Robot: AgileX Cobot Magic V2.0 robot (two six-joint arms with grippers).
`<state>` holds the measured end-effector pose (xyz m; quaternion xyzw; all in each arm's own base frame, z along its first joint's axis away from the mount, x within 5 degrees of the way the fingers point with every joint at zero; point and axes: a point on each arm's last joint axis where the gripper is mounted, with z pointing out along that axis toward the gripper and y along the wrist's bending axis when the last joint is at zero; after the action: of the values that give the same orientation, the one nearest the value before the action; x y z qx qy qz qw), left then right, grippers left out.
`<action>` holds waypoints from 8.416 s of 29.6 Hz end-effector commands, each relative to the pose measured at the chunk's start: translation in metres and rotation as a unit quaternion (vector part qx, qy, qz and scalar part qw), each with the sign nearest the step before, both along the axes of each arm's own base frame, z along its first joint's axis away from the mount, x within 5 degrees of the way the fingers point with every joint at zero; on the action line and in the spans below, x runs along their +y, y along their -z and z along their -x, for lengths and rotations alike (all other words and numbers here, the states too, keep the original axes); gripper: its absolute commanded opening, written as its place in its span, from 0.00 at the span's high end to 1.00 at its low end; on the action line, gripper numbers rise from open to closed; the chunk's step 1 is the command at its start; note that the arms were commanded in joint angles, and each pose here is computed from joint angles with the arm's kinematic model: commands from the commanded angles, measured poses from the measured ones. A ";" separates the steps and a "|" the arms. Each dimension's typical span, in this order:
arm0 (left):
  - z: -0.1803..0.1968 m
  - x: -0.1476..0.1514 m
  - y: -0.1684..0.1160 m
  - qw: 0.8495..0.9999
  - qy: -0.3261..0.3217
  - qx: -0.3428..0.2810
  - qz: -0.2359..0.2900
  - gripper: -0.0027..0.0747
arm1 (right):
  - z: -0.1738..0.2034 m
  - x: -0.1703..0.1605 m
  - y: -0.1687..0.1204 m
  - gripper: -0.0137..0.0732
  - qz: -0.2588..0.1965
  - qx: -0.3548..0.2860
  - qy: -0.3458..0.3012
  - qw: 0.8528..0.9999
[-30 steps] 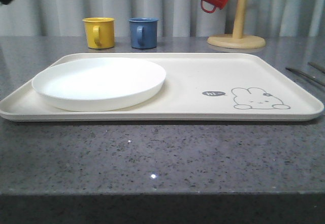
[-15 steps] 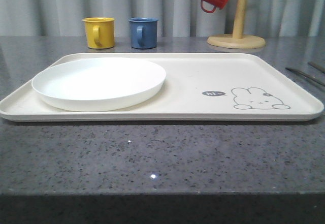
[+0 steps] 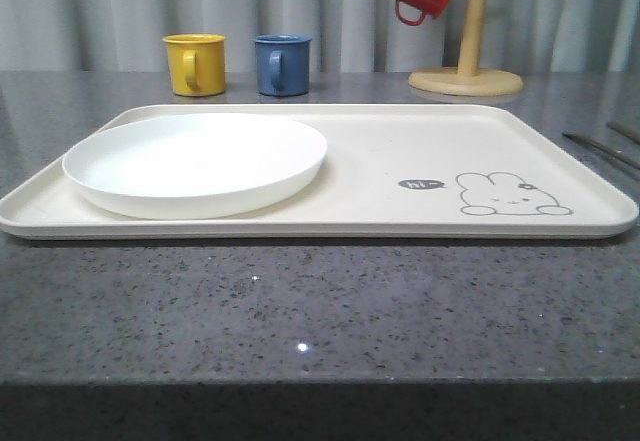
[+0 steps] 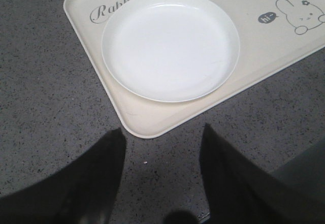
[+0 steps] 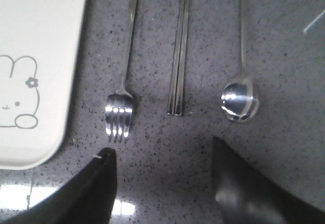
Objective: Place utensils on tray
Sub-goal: 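Release the plate and raise the left gripper away, then grasp the steel fork with the right gripper, then carry the fork over the tray and lower it beside the bunny, then open the right gripper and lift it back toward the chopsticks, then grasp the steel chopsticks with the right gripper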
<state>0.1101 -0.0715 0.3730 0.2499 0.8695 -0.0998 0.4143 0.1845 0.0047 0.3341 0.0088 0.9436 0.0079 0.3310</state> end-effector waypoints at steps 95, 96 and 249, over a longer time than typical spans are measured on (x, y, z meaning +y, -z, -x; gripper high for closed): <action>-0.001 -0.002 -0.012 0.999 0.003 -0.034 0.026 0.53 | -0.123 0.127 -0.032 0.84 -0.027 0.112 -0.176 0.978; -0.001 -0.002 -0.012 0.999 0.003 -0.034 0.026 0.53 | -0.122 0.130 -0.032 0.84 -0.031 0.110 -0.175 0.978; -0.001 -0.002 -0.013 0.999 0.003 -0.035 0.027 0.53 | -0.146 0.011 0.021 0.82 -0.055 0.186 -0.025 0.981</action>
<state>0.1101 -0.0715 0.3730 0.2499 0.8695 -0.0998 0.4143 0.3378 0.0024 0.2729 0.0199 0.9940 0.0379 0.1007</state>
